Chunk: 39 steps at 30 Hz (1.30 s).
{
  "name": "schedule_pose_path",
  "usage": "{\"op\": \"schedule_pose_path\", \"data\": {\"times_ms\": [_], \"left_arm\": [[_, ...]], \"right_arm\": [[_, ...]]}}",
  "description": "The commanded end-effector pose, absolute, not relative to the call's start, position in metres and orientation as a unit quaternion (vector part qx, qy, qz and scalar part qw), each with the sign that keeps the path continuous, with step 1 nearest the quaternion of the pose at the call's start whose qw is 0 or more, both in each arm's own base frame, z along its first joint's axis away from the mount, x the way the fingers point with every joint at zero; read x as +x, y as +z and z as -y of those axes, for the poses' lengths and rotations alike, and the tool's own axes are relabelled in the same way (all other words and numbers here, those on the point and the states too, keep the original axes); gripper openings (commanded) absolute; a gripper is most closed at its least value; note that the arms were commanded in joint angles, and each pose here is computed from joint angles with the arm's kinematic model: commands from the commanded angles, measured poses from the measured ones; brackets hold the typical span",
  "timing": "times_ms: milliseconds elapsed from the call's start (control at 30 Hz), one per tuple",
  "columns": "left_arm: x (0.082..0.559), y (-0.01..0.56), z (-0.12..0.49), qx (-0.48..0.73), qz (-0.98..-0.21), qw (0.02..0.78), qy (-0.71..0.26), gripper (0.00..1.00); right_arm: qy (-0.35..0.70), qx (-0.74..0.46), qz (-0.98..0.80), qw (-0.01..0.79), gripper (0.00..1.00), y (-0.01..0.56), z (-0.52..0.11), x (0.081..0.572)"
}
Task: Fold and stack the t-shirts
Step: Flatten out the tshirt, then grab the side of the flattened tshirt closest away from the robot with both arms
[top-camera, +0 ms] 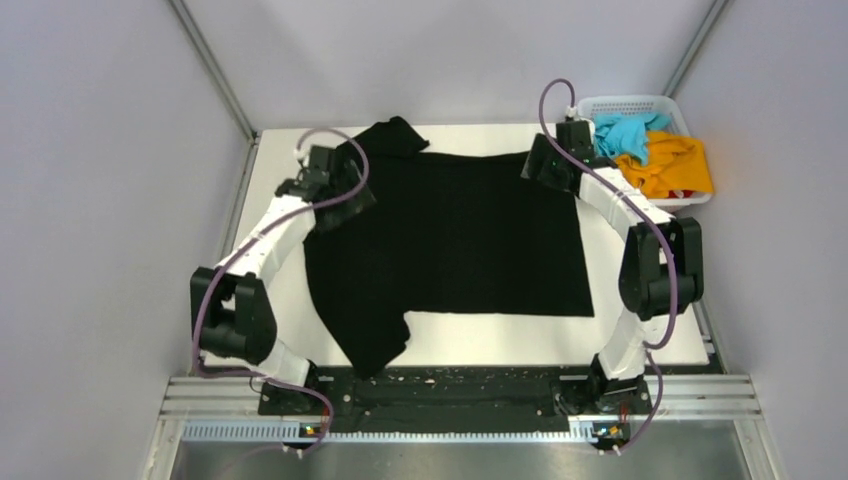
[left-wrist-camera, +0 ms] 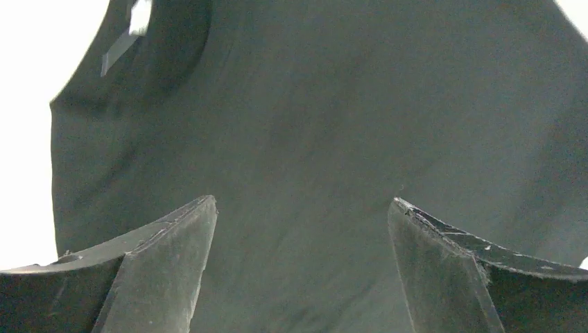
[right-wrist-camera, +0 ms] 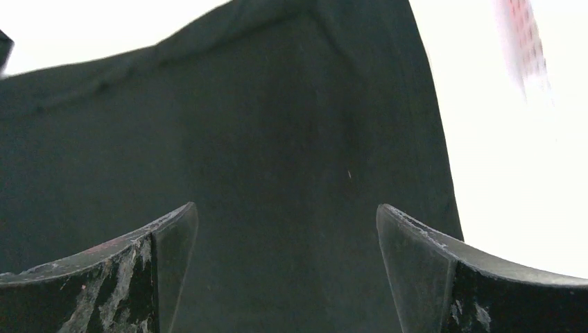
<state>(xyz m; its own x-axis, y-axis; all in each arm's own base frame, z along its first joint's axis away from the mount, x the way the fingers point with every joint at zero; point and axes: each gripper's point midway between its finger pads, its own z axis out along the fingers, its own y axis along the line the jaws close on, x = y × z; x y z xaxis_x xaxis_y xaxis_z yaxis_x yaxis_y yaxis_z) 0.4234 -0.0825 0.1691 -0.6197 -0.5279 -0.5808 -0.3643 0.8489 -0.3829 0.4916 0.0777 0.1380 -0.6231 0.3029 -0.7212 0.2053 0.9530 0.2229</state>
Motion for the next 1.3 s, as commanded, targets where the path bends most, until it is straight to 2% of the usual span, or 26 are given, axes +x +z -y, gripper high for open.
{"op": "schedule_pose_path", "data": {"times_ms": [0,167,400,567,733,967,1267], "left_arm": [[0.305,0.107,0.08,-0.246,-0.941,0.233,-0.01,0.98],[0.211,0.084,0.103,-0.243,-0.955,0.168,-0.019,0.92],[0.145,0.064,0.139,-0.196,-0.968,0.122,-0.1,0.82],[0.108,0.04,0.134,-0.152,-0.986,0.062,-0.023,0.7],[0.088,0.03,0.122,-0.13,-0.99,0.027,0.047,0.63],[0.079,0.016,0.126,-0.127,-0.991,0.014,0.041,0.62],[0.095,0.001,0.125,-0.156,-0.984,0.045,0.068,0.43]], "right_arm": [[0.064,0.152,-0.9,0.403,0.99,0.138,-0.072,0.465],[0.068,0.158,-0.899,0.402,0.99,0.14,-0.07,0.45],[0.077,0.155,-0.9,0.4,0.99,0.138,-0.074,0.447],[0.077,0.151,-0.898,0.406,0.99,0.143,-0.073,0.448],[0.07,0.148,-0.897,0.411,0.99,0.146,-0.07,0.447],[0.059,0.148,-0.897,0.413,0.99,0.145,-0.066,0.446],[0.057,0.153,-0.893,0.42,0.99,0.148,-0.064,0.442]]}}
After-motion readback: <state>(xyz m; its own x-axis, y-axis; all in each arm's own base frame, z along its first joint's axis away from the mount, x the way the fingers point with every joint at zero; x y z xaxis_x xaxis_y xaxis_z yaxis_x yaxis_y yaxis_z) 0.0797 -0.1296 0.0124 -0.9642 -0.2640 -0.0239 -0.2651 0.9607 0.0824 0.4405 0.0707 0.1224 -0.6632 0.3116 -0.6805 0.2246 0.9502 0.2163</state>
